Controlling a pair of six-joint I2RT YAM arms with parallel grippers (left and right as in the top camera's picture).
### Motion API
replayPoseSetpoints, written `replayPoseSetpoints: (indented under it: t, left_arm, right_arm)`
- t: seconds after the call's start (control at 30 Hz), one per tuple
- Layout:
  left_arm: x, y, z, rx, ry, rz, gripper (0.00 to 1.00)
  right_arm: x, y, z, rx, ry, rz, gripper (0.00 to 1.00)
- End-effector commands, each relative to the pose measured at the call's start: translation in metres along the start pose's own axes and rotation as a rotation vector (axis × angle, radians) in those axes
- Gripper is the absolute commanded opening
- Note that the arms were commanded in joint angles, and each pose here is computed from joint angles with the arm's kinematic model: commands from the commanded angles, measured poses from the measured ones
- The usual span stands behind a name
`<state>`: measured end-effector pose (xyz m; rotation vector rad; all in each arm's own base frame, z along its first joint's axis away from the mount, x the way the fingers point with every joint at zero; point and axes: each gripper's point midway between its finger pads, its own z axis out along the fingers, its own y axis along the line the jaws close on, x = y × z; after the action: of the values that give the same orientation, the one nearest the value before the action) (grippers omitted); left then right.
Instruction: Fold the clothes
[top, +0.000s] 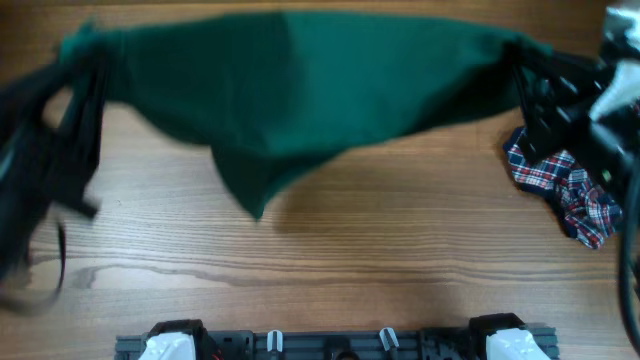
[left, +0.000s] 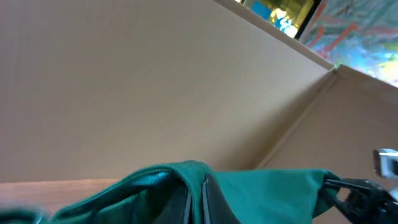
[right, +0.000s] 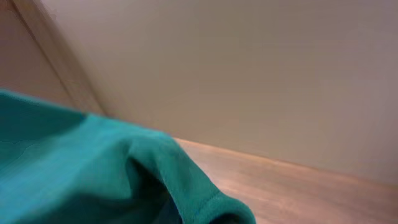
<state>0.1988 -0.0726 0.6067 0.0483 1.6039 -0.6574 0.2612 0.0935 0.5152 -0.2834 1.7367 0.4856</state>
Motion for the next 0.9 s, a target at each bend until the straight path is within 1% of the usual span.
replayPoseSetpoints:
  t: [0.0,0.07,0.1,0.17,0.2,0.23,0.3,0.33,0.4,0.47,0.5,0.57,0.6,0.67,0.73,0.77,0.8,0.83,0.87]
  left_arm:
    - [0.007,-0.008,-0.026,-0.023,-0.012,-0.049,0.04]
    - [0.013,-0.010,-0.039,-0.037,-0.010,-0.078,0.04]
    - [0.018,-0.004,-0.041,-0.074,0.001,-0.097,0.04]
    - [0.030,0.020,-0.036,-0.186,0.043,-0.141,0.04]
    - [0.039,0.039,-0.027,-0.261,0.087,-0.167,0.04]
    - [0.044,0.051,-0.020,-0.301,0.115,-0.181,0.04]
    - [0.064,0.087,0.008,-0.412,0.225,-0.216,0.04]
    - [0.081,0.112,0.031,-0.470,0.314,-0.244,0.04]
    - [0.112,0.147,0.069,-0.524,0.470,-0.269,0.04]
    - [0.164,0.206,0.133,-0.589,0.661,-0.323,0.04]
    - [0.191,0.236,0.165,-0.611,0.723,-0.347,0.04]
    - [0.226,0.275,0.207,-0.625,0.770,-0.366,0.04]
    - [0.253,0.298,0.231,-0.625,0.801,-0.382,0.04]
    - [0.289,0.328,0.260,-0.629,0.829,-0.401,0.05]
    - [0.317,0.350,0.281,-0.627,0.838,-0.405,0.07]
    - [0.330,0.362,0.296,-0.607,0.823,-0.405,0.09]
    - [0.333,0.367,0.303,-0.602,0.808,-0.399,0.18]
    - [0.332,0.372,0.312,-0.592,0.777,-0.383,0.38]
    - [0.327,0.378,0.315,-0.605,0.749,-0.361,0.45]
  right_arm:
    - [0.001,0.011,-0.030,0.002,-0.016,0.023,0.04]
    - [0.008,0.015,-0.040,0.000,0.010,0.033,0.04]
    - [0.014,0.018,-0.041,-0.012,0.040,0.043,0.04]
    - [0.031,0.015,-0.030,-0.020,0.122,0.076,0.05]
    - [0.039,0.010,-0.021,-0.015,0.163,0.093,0.04]
    - [0.047,0.005,-0.010,-0.010,0.208,0.111,0.04]
    - [0.069,-0.009,0.020,0.004,0.321,0.153,0.04]
    - [0.088,-0.020,0.044,0.014,0.407,0.186,0.04]
    - [0.113,-0.034,0.080,0.007,0.511,0.203,0.04]
    - [0.148,-0.054,0.134,-0.012,0.614,0.213,0.04]
    - [0.168,-0.067,0.166,-0.016,0.648,0.215,0.04]
    - [0.192,-0.083,0.202,-0.013,0.675,0.227,0.04]
    - [0.211,-0.094,0.226,-0.012,0.692,0.234,0.04]
    - [0.238,-0.107,0.254,-0.009,0.715,0.244,0.04]
    - [0.264,-0.120,0.280,-0.008,0.725,0.247,0.04]
    - [0.275,-0.128,0.295,-0.004,0.711,0.240,0.12]
    - [0.280,-0.133,0.303,0.002,0.703,0.234,0.25]
    - [0.284,-0.143,0.313,0.029,0.679,0.208,0.60]
    - [0.283,-0.152,0.314,0.067,0.670,0.193,0.67]
